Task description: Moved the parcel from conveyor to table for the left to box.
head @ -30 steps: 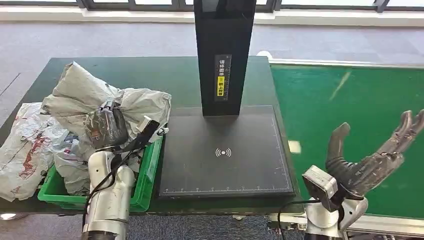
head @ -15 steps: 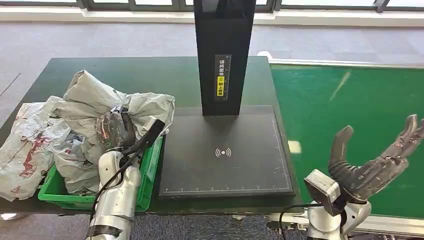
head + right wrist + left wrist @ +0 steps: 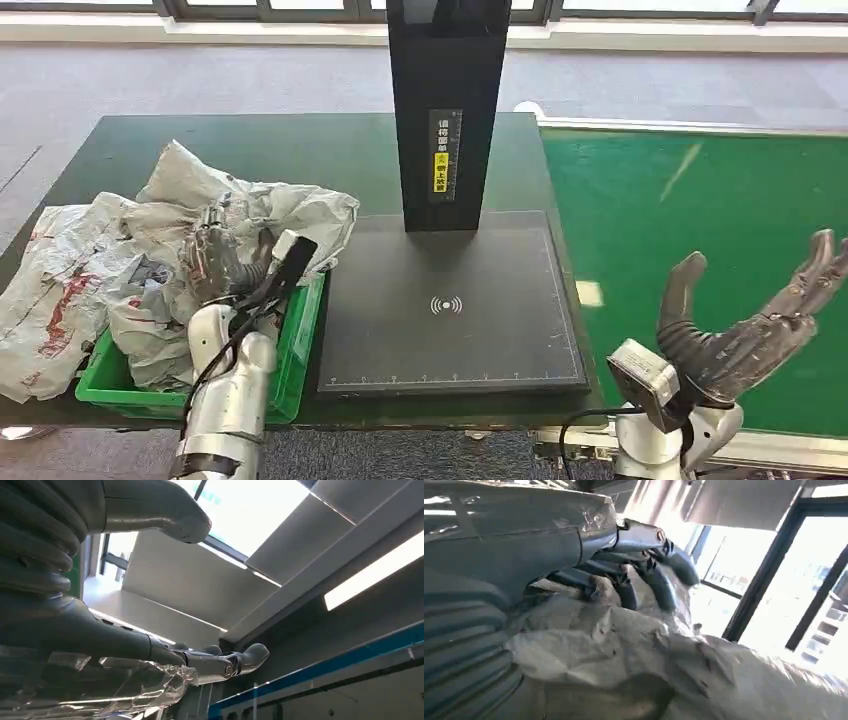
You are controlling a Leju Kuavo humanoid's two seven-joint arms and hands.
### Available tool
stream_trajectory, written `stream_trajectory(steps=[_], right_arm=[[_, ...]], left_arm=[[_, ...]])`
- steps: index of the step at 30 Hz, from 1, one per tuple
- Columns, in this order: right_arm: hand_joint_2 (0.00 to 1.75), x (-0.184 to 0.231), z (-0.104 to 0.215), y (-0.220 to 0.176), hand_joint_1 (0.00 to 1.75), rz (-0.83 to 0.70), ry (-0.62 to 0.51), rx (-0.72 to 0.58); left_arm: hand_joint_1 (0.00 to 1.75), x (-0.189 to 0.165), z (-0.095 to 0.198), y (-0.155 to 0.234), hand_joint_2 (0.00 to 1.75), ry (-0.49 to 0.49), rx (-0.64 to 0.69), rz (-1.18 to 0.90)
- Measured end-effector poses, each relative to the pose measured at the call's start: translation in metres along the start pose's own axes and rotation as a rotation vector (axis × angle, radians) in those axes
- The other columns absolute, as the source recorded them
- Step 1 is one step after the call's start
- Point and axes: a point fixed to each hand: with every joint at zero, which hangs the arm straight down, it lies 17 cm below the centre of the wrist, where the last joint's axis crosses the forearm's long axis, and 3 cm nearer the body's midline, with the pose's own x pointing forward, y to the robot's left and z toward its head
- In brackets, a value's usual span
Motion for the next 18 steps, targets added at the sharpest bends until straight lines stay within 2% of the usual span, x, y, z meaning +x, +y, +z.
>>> stream_trajectory(steps=[6, 12, 18], right_arm=[[1.75, 0.000, 0.000, 0.000, 0.00, 0.003, -0.002, 0.002], [1.75, 0.000, 0.000, 0.000, 0.00, 0.003, -0.002, 0.002], [1.75, -0.001, 0.001, 0.002, 0.00, 0.003, 0.001, 0.007]], left_arm=[[0.00, -0.014, -0.014, 0.080, 0.00, -0.035, 0.219, 0.092], [0.00, -0.022, -0.017, 0.130, 0.00, -0.084, 0.366, 0.158], [0.00, -0.034, -0.012, 0.163, 0.00, -0.088, 0.473, 0.225]])
